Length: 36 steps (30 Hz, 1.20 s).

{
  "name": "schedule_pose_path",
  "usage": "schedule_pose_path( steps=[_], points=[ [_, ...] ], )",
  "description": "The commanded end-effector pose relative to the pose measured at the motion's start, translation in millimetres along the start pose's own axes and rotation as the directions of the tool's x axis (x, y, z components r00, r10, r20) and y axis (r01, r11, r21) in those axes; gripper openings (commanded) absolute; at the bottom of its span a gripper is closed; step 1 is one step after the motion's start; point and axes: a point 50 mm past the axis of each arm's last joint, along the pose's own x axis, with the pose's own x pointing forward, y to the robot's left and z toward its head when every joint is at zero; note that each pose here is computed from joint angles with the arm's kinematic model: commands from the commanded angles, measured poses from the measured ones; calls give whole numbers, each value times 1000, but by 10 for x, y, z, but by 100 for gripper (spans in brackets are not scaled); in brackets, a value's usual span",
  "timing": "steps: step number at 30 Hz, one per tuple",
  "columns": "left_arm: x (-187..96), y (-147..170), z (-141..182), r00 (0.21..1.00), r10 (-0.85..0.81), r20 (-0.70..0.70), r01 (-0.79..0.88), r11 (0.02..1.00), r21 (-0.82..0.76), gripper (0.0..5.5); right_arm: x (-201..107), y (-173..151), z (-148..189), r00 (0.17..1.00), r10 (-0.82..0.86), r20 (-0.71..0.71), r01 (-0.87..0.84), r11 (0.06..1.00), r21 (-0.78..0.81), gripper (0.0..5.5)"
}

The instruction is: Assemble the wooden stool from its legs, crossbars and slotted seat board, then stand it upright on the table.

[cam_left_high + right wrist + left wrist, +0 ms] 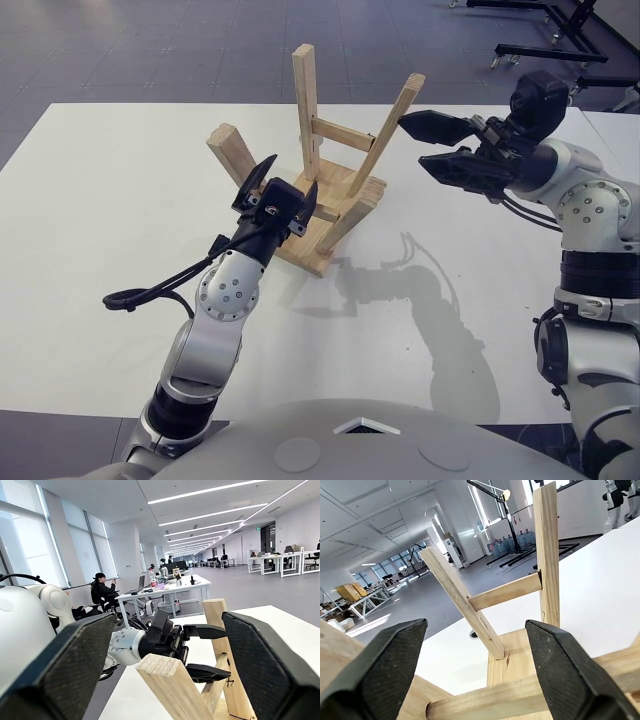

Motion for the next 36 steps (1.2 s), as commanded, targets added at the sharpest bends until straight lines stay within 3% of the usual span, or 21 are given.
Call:
schedule_pose_path(
  steps=[1,12,22,26,29,36],
  points=[
    [-21,-57,-115,993,-67,-98,70,997,22,360,11,16,-5,1000,-11,-17,11,1000,-13,390],
    [-97,-45,-311,959,-113,-259,162,971,177,360,72,16,-13,1000,-6,-25,5,1000,-30,390],
    [-69,-185,-362,944,-190,-271,241,956,170,360,91,-19,13,1000,-4,-18,3,998,-58,390],
    [-27,-83,-224,977,-123,-171,155,970,188,360,77,-21,-1,1000,-20,2,21,997,-70,390],
    [-37,109,120,996,20,82,-31,990,137,360,-5,-12,-30,997,-66,43,69,994,-80,390],
    [-329,532,545,874,251,416,-233,968,-96,360,-186,47,-159,986,-155,64,159,985,-71,390]
  ],
)
